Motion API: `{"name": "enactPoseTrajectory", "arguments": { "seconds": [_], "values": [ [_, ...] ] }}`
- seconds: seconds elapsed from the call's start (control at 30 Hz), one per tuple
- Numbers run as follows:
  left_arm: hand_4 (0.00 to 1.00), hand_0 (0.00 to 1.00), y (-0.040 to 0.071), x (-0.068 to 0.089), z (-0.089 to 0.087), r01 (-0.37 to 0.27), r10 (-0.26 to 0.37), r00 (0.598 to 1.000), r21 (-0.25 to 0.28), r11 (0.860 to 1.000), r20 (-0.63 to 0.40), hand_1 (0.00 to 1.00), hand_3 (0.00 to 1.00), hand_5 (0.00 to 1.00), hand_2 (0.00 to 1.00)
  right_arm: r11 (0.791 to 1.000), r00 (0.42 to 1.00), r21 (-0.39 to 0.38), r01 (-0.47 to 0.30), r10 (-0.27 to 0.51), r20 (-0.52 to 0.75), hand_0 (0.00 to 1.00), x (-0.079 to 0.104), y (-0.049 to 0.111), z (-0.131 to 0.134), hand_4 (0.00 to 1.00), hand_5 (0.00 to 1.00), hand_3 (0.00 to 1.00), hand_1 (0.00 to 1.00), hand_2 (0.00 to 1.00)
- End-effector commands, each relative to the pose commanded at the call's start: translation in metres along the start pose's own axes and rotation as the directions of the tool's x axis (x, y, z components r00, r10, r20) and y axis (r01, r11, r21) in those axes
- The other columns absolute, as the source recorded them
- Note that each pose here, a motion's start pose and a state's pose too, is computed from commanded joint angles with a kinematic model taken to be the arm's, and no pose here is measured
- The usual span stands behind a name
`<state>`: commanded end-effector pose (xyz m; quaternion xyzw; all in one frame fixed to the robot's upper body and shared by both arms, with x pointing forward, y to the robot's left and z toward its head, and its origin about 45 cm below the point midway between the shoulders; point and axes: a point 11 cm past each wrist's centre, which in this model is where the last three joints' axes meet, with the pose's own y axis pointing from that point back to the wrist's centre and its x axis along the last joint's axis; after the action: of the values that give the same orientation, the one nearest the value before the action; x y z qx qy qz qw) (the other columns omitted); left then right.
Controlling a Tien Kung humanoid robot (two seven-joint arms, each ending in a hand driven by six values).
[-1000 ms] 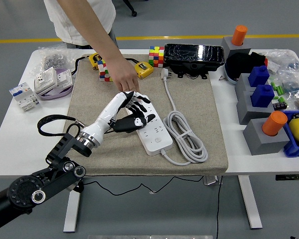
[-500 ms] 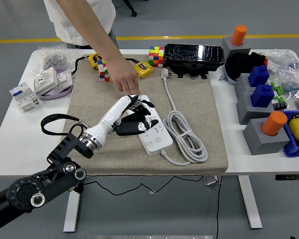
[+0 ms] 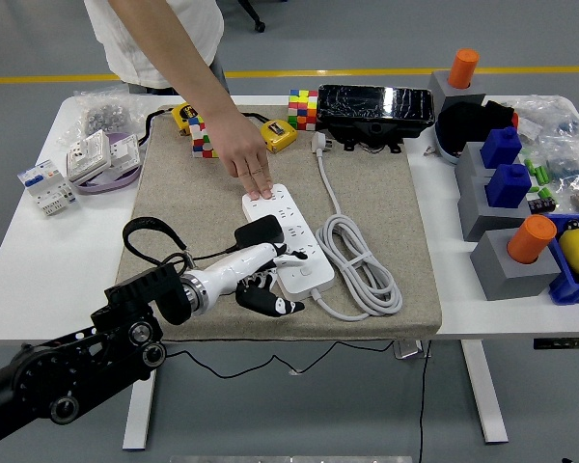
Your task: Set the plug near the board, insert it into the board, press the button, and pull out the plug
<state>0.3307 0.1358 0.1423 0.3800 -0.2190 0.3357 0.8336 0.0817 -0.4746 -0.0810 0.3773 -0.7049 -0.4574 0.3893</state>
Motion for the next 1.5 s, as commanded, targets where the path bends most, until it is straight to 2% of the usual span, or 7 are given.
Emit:
{"name": "enactPoseTrajectory", "arguments": {
  "seconds": [0.67, 0.83, 0.87, 1.23, 1.27, 1.43, 1.5],
  "values": [
    [0.870, 0.085, -0.004, -0.012, -0.014, 0.061, -0.064, 0.997, 0.075, 0.995, 0.031, 0.063, 0.833, 0.256, 0.122, 1.000, 1.000, 0.001, 0.001, -0.001, 0.000, 0.576, 0.000, 0.000, 0.000, 0.884, 0.419, 0.545, 0.631, 0.612],
    [0.870, 0.085, -0.004, 0.002, -0.003, -0.047, 0.045, 0.999, -0.047, 0.998, -0.028, 0.063, 0.833, 0.256, 0.122, 1.000, 1.000, 0.003, -0.001, 0.001, 0.002, 0.576, 0.000, 0.000, -0.001, 0.884, 0.419, 0.545, 0.631, 0.612],
    [0.870, 0.169, -0.004, 0.007, 0.000, -0.088, 0.083, 0.994, -0.081, 0.993, -0.067, 0.102, 0.632, 0.258, 0.226, 1.000, 1.000, 0.001, -0.001, 0.001, 0.001, 0.575, 0.000, 0.000, 0.000, 0.884, 0.420, 0.545, 0.631, 0.613],
    [0.869, 0.287, -0.005, 0.048, -0.003, -0.409, 0.383, 0.912, -0.240, 0.880, -0.148, 0.277, 0.603, 0.256, 0.440, 1.000, 1.000, 0.002, 0.003, -0.003, -0.001, 0.573, -0.001, 0.000, 0.000, 0.884, 0.420, 0.545, 0.630, 0.613],
    [0.868, 0.607, -0.006, 0.051, -0.005, -0.428, 0.406, 0.903, -0.237, 0.872, -0.137, 0.614, 0.624, 0.238, 0.536, 1.000, 1.000, 0.001, 0.002, -0.002, -0.002, 0.574, -0.001, 0.000, 0.000, 0.885, 0.421, 0.545, 0.630, 0.613],
    [0.868, 0.607, -0.009, 0.056, -0.015, -0.448, 0.445, 0.893, -0.210, 0.869, -0.065, 0.614, 0.624, 0.238, 0.536, 1.000, 1.000, -0.002, 0.001, -0.001, 0.000, 0.574, 0.000, 0.000, 0.001, 0.885, 0.421, 0.545, 0.630, 0.613],
    [0.910, 0.753, -0.011, 0.057, -0.021, -0.448, 0.451, 0.892, -0.194, 0.873, -0.033, 0.743, 0.695, 0.249, 0.708, 1.000, 1.000, -0.002, 0.001, -0.001, 0.001, 0.574, 0.000, 0.000, 0.001, 0.885, 0.422, 0.545, 0.630, 0.613]
  ]
}}
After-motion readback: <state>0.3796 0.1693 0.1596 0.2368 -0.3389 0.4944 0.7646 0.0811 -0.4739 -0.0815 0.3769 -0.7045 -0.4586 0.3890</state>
